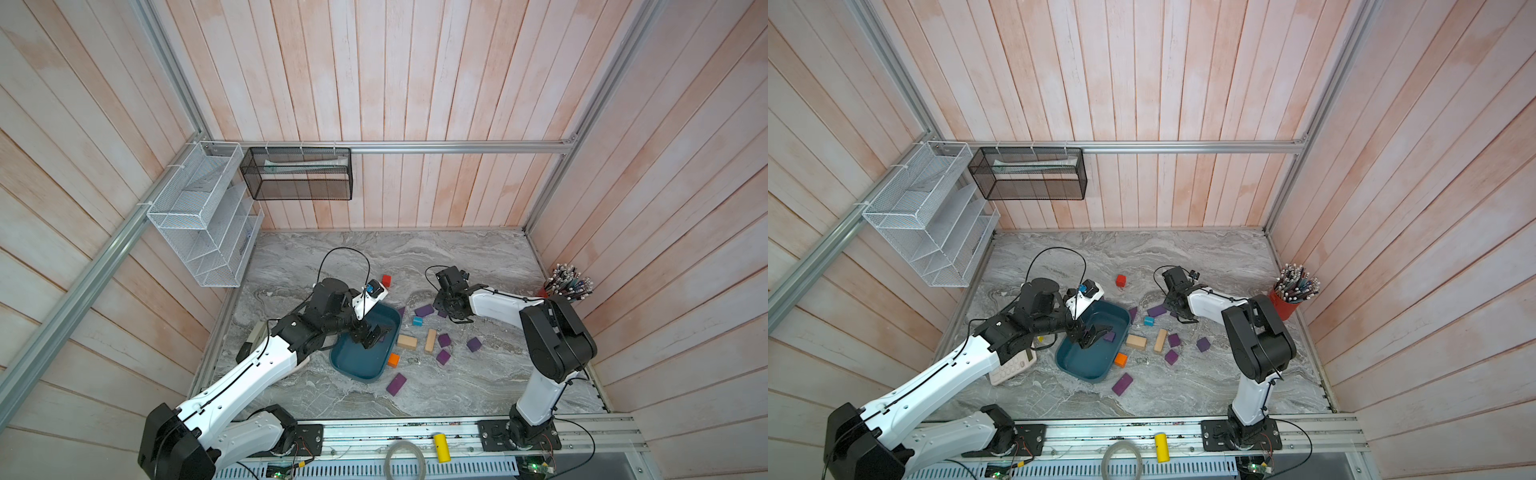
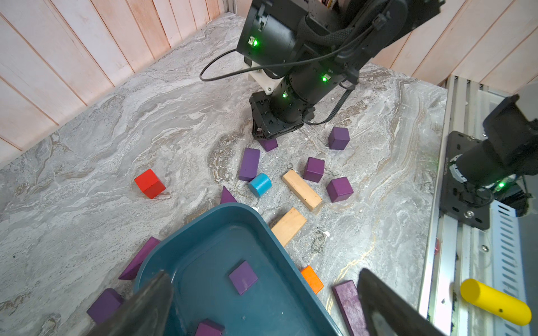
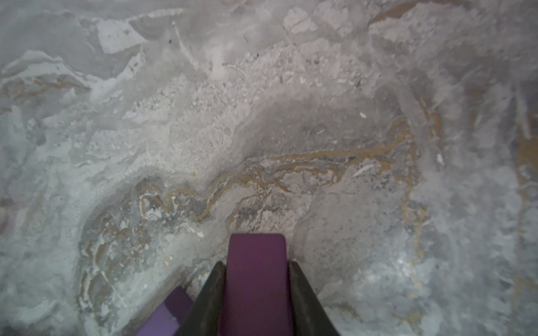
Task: Pick purple bricks into the storage bin
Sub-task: Pick up the building block from the center of the board, then place the building block in the storage box.
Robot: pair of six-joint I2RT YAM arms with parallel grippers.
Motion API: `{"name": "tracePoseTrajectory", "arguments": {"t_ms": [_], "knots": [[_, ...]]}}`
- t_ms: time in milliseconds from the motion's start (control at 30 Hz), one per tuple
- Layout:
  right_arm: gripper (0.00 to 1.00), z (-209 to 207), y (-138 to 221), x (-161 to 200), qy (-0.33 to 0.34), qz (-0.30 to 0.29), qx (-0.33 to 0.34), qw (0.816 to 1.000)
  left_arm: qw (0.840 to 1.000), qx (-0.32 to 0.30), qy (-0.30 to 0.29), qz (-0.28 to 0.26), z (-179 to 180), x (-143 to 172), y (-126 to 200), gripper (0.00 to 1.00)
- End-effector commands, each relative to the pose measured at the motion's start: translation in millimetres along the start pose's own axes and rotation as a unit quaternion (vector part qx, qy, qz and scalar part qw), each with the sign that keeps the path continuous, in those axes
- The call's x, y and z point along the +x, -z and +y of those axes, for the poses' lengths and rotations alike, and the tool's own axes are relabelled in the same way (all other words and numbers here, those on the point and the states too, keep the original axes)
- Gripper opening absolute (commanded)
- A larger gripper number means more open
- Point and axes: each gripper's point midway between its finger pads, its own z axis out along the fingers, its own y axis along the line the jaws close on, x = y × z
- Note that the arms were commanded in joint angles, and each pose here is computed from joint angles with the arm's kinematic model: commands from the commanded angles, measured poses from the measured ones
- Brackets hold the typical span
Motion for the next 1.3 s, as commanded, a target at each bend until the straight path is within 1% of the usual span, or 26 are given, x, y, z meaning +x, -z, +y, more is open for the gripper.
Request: {"name": "tracePoseTrajectory", "arguments": {"t_ms": [0, 33, 67, 233, 400, 500, 700, 833, 1000, 1100, 1200, 1267], "knots": [[0.25, -12, -7, 11, 0.010, 0.018, 0.021, 1.000, 1.000, -0.011, 0.006, -0.001, 6, -5, 0, 1.00], [0.21, -10, -5, 9, 0.011, 0.015, 0.018, 1.000, 1.000, -0.013, 0.007, 0.000, 7, -5, 0, 1.00], [0.21, -9, -2, 6, 0.012, 0.010, 0.017, 1.000, 1.000, -0.015, 0.009, 0.001, 7, -4, 0, 1.00], [0.21, -5, 15, -8, 0.018, -0.017, 0.013, 1.000, 1.000, -0.022, 0.020, 0.004, 11, -5, -2, 1.00], [0.20, 1, 42, -25, 0.028, -0.054, -0.003, 0.998, 0.999, -0.032, 0.029, 0.008, 18, -4, -3, 1.00], [0.20, 8, 62, -33, 0.035, -0.080, -0.024, 0.996, 0.998, -0.042, 0.036, 0.010, 24, -3, -1, 1.00], [0.20, 35, 102, -40, 0.064, -0.121, -0.090, 0.986, 0.995, -0.069, 0.065, 0.012, 45, 1, 1, 1.00], [0.20, 63, 128, -34, 0.107, -0.149, -0.133, 0.974, 0.990, -0.103, 0.093, 0.024, 68, 8, 3, 1.00], [0.20, 97, 153, -16, 0.161, -0.176, -0.187, 0.953, 0.977, -0.146, 0.151, 0.041, 104, 23, 5, 1.00], [0.20, 117, 164, -3, 0.192, -0.185, -0.223, 0.938, 0.967, -0.168, 0.183, 0.058, 122, 34, 4, 1.00], [0.20, 135, 170, 14, 0.223, -0.183, -0.259, 0.922, 0.953, -0.195, 0.216, 0.082, 140, 49, 3, 1.00], [0.20, 146, 171, 25, 0.247, -0.179, -0.275, 0.912, 0.940, -0.217, 0.242, 0.103, 153, 61, 1, 1.00]]}}
